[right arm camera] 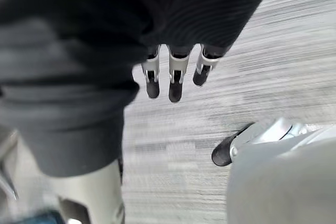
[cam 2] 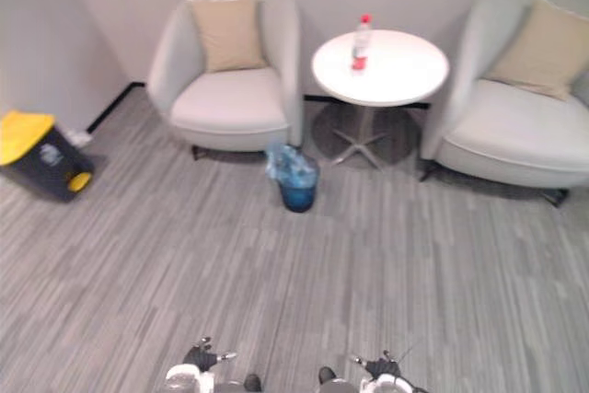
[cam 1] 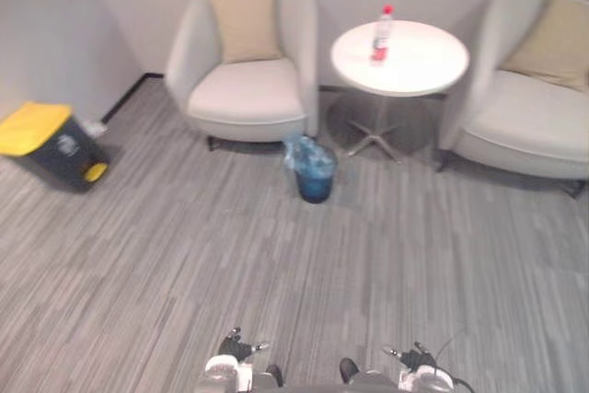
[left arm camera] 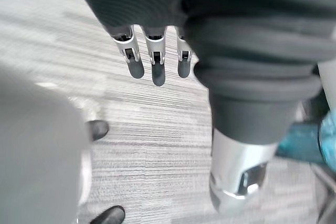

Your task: Organize the slippers on the shoe rack

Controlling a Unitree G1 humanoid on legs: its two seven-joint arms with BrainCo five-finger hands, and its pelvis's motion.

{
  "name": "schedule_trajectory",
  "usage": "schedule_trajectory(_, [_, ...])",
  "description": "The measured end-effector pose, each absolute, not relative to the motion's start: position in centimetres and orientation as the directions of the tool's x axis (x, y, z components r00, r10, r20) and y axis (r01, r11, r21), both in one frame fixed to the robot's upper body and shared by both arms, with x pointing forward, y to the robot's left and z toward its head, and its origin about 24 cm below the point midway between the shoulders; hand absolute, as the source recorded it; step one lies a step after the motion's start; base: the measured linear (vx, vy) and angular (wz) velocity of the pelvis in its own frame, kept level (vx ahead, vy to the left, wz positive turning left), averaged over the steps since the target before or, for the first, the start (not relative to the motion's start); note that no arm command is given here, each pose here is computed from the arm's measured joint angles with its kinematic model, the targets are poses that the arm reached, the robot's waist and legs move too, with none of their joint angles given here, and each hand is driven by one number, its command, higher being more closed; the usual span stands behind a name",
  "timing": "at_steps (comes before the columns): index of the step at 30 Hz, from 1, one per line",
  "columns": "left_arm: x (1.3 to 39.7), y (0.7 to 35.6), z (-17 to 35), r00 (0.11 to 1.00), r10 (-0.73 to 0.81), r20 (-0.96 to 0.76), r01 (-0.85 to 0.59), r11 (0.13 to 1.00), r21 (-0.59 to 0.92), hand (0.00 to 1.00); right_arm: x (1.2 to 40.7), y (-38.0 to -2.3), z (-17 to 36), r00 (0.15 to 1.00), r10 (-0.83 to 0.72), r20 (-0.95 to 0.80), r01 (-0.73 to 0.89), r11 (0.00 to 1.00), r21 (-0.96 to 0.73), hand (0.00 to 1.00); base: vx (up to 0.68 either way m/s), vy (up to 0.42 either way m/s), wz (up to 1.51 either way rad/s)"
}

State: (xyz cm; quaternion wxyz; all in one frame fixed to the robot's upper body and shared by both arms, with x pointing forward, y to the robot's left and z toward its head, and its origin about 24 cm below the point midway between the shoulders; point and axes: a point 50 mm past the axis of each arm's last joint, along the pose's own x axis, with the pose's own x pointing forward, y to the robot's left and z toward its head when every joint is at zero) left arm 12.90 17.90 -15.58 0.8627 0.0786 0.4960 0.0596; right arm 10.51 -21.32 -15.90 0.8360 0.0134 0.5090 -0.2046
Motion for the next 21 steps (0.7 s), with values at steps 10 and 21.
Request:
schedule_trajectory(10, [12.5,18.0,-15.7,0.489,0.184,-0.852,-0.035,0.981,0.192,0.00,10.4,-21.3,-16.0,0.380,-0.329,-0.865,0.375,0.909,-0.181,0.00,0.05,0.011,-0.27])
schedule_trajectory(21, [10.4,19.1,-16.2,0.421,0.234,-0.876,-0.160,0.970,0.182,0.00,9.5,-22.5,-16.0,0.349,-0.355,-0.867,0.403,0.892,-0.203,0.00,-0.08,-0.027,-0.02])
